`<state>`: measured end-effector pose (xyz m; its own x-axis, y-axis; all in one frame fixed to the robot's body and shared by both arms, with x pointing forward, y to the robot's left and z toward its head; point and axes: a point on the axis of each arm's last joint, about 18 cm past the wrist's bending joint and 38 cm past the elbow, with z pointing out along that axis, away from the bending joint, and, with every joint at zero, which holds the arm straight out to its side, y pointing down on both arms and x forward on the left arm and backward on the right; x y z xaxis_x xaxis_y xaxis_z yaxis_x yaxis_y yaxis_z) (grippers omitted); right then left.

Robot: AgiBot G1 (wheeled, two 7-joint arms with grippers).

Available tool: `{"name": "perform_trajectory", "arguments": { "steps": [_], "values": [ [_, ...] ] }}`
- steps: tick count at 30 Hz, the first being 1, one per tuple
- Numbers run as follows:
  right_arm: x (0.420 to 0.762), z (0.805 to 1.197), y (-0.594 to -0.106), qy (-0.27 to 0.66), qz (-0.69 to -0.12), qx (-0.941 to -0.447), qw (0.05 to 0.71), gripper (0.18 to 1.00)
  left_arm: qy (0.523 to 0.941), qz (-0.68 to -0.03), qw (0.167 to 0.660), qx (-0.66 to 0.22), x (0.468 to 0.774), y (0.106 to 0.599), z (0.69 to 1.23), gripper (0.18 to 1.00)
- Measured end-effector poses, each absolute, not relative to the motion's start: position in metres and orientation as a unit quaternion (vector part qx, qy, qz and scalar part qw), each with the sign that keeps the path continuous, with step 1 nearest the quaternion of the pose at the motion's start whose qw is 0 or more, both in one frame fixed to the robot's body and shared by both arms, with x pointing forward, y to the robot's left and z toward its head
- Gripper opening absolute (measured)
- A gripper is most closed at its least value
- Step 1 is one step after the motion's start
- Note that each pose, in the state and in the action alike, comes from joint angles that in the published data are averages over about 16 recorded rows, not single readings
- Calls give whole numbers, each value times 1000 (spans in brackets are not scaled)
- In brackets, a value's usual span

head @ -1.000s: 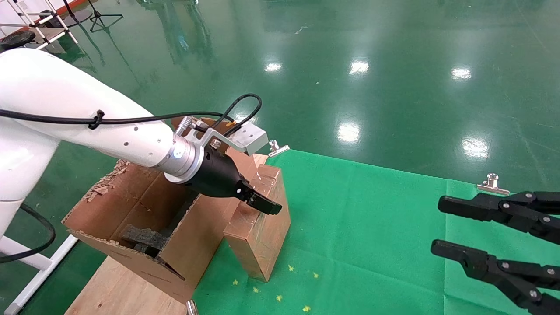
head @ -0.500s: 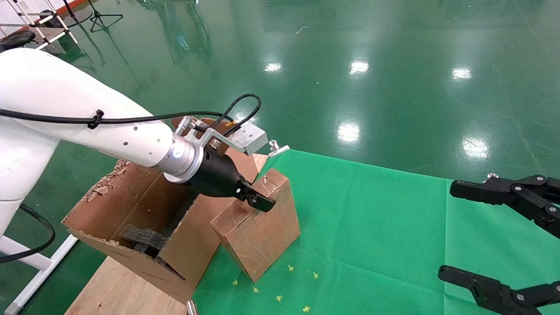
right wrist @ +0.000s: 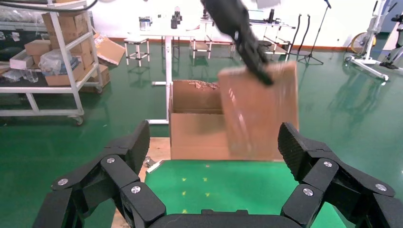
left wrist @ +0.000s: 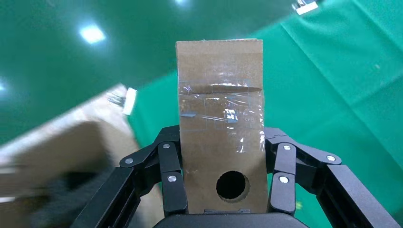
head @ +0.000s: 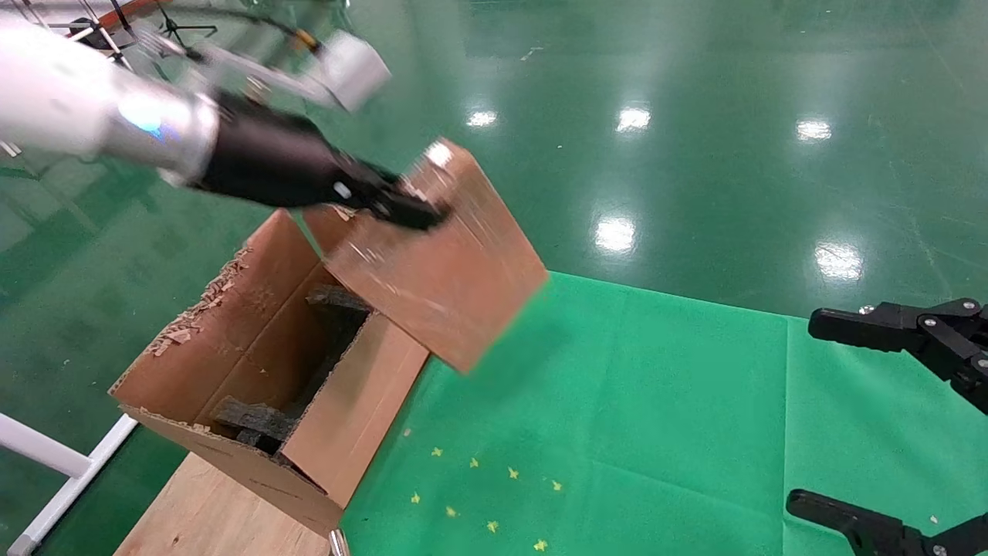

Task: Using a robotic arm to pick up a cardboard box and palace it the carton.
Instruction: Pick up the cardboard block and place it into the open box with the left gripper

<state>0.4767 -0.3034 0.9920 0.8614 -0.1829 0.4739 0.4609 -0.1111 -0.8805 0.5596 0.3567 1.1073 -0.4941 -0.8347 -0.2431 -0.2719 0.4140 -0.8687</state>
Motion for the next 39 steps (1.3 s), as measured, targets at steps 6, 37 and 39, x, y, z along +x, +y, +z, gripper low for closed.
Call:
{"name": "perform_trajectory", "arguments": {
  "steps": [6, 37, 39],
  "values": [
    [477, 992, -303, -99, -244, -704, 659, 986, 736, -413, 400, -358, 538, 403, 1150, 385],
    [477, 992, -303, -99, -244, -704, 659, 1001, 680, -252, 415, -550, 603, 568, 1039, 380],
    [477, 992, -303, -99, -244, -704, 659, 1001, 679, -247, 415, -553, 606, 571, 1032, 379]
  ]
}}
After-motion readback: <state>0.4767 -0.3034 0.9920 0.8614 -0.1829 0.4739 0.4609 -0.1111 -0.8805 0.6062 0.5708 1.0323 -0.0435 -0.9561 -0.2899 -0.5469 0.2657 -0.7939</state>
